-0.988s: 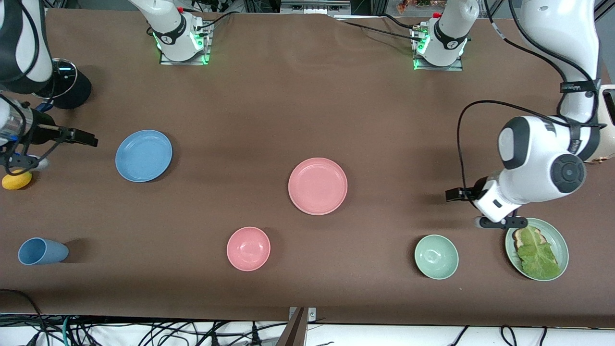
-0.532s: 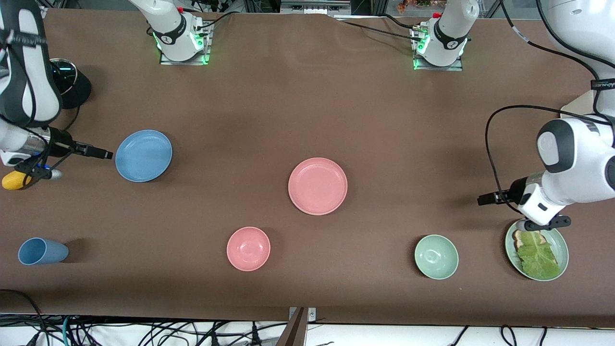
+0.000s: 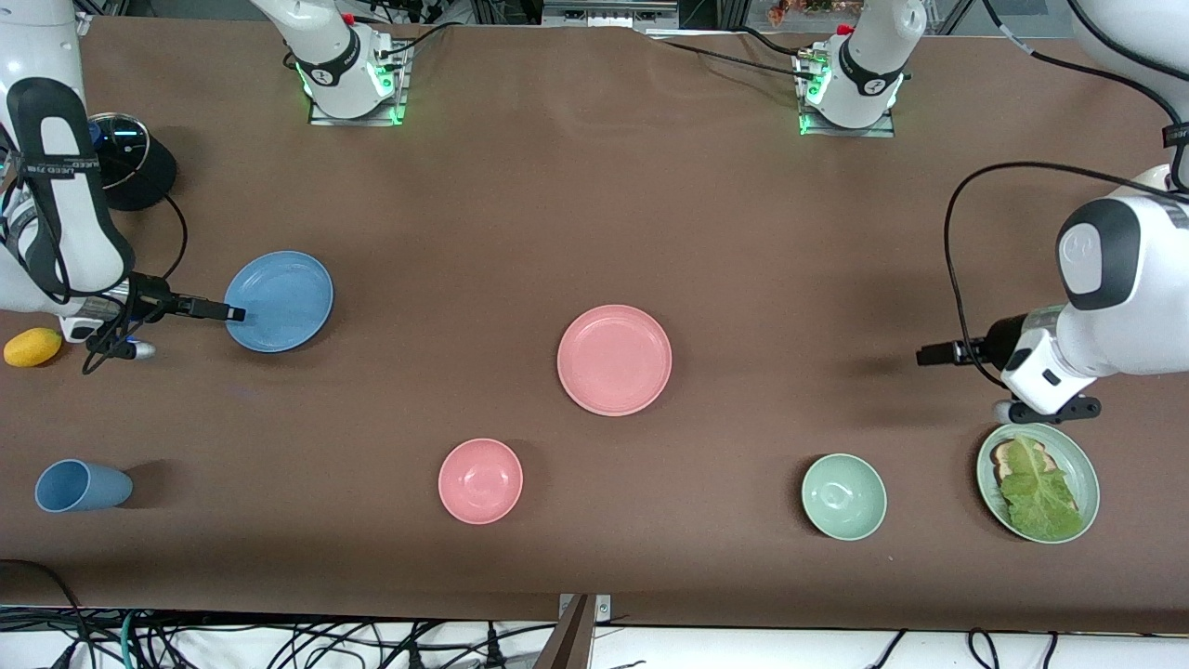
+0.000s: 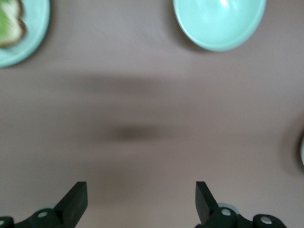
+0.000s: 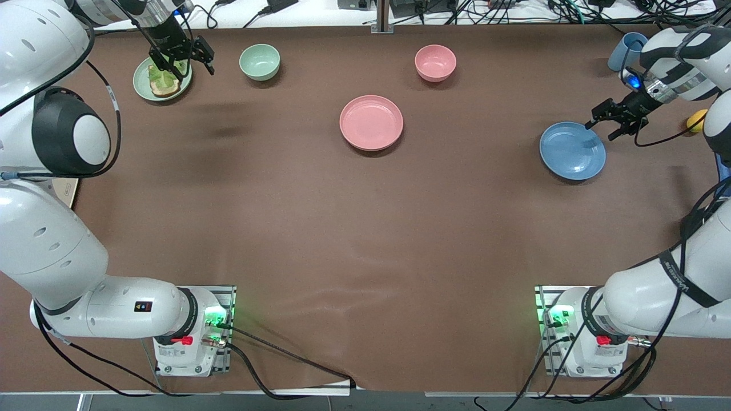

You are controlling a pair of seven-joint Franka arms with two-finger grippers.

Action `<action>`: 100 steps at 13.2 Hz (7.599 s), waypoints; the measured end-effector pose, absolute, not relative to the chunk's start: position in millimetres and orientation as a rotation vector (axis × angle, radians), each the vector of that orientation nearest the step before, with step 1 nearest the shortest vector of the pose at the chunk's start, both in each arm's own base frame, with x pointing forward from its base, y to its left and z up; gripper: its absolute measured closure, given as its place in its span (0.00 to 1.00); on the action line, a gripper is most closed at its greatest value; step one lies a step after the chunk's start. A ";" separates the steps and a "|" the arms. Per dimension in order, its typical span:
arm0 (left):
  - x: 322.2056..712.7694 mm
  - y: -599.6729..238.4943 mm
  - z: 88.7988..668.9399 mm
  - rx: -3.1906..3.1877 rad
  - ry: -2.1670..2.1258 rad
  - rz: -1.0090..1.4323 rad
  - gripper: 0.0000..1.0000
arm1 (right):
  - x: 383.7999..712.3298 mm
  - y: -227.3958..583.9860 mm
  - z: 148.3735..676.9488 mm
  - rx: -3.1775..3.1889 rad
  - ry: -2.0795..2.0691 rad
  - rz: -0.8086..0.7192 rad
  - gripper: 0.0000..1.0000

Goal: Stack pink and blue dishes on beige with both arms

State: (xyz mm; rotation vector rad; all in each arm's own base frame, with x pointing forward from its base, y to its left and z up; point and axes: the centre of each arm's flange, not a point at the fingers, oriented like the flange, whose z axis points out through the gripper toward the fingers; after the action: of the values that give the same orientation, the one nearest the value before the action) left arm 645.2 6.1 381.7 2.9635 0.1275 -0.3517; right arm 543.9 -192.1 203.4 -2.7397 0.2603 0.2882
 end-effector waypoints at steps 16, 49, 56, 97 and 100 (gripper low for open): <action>611.9 17.8 555.9 3.036 0.083 -0.005 0.00 | 529.3 -204.3 170.1 -2.698 -0.090 0.285 0.46; 550.2 0.5 622.7 3.051 -0.054 -0.162 0.00 | 652.4 153.2 325.2 -2.784 -0.065 0.432 0.95; 548.8 -16.8 622.5 3.050 -0.104 -0.177 0.00 | 637.7 328.8 307.0 -2.747 0.254 0.204 0.95; 547.6 -11.3 622.3 3.043 -0.166 -0.187 0.00 | 613.4 17.4 565.3 -3.088 0.109 0.190 0.00; 547.6 -11.3 622.4 3.043 -0.166 -0.187 0.00 | 596.0 8.4 591.3 -3.131 0.019 0.198 0.00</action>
State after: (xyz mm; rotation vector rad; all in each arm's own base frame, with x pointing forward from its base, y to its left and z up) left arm 547.6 -11.3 622.4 3.0426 -0.1660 -0.1872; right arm 596.0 8.4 591.3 -3.1306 0.0194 0.1976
